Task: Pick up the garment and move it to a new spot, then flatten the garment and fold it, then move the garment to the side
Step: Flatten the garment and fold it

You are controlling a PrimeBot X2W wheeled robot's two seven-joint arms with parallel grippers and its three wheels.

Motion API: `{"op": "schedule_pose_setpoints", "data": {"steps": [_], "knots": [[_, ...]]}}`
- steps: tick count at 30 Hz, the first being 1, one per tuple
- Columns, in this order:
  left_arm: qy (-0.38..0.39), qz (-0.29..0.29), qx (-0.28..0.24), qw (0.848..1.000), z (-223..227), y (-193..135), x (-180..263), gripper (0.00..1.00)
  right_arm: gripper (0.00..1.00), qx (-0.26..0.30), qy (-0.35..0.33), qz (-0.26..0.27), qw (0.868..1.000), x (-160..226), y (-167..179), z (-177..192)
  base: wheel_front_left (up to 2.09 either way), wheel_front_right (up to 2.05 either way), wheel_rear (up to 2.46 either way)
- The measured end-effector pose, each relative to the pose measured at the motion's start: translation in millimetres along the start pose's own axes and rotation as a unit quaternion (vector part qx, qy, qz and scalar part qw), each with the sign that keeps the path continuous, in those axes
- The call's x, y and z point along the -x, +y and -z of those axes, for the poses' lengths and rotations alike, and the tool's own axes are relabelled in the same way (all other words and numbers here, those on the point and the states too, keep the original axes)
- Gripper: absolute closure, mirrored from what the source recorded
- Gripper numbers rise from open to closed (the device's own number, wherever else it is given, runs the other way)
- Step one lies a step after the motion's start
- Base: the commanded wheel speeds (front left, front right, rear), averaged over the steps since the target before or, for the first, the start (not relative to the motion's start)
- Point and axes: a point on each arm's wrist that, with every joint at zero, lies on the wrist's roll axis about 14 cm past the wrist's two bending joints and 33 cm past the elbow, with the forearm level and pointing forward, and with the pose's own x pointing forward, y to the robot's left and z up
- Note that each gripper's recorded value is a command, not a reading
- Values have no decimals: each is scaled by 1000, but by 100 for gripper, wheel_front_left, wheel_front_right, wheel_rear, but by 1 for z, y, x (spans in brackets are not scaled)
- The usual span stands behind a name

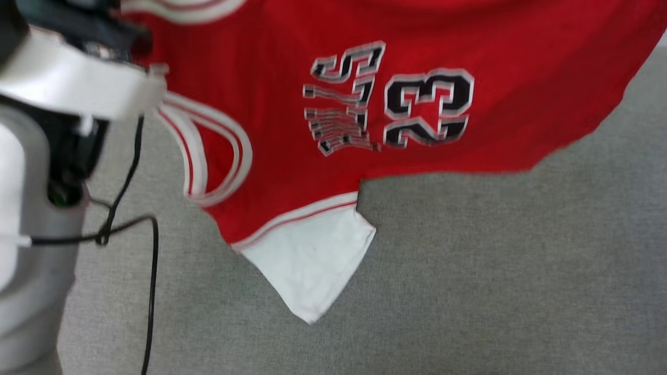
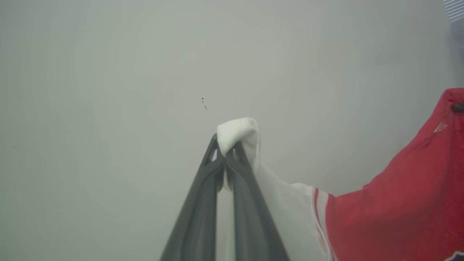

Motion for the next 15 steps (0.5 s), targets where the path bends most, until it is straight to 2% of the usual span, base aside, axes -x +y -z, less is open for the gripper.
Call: {"op": "schedule_pose_setpoints", "data": {"steps": [5,15], "knots": [[-14,3,-21,1000,7,11,-40,100,100,13,-28,13,999,-36,-15,-14,0,0,0],[-23,4,-62,998,40,37,-119,100,100,36,-60,55,996,-113,-53,-13,0,0,0]]}}
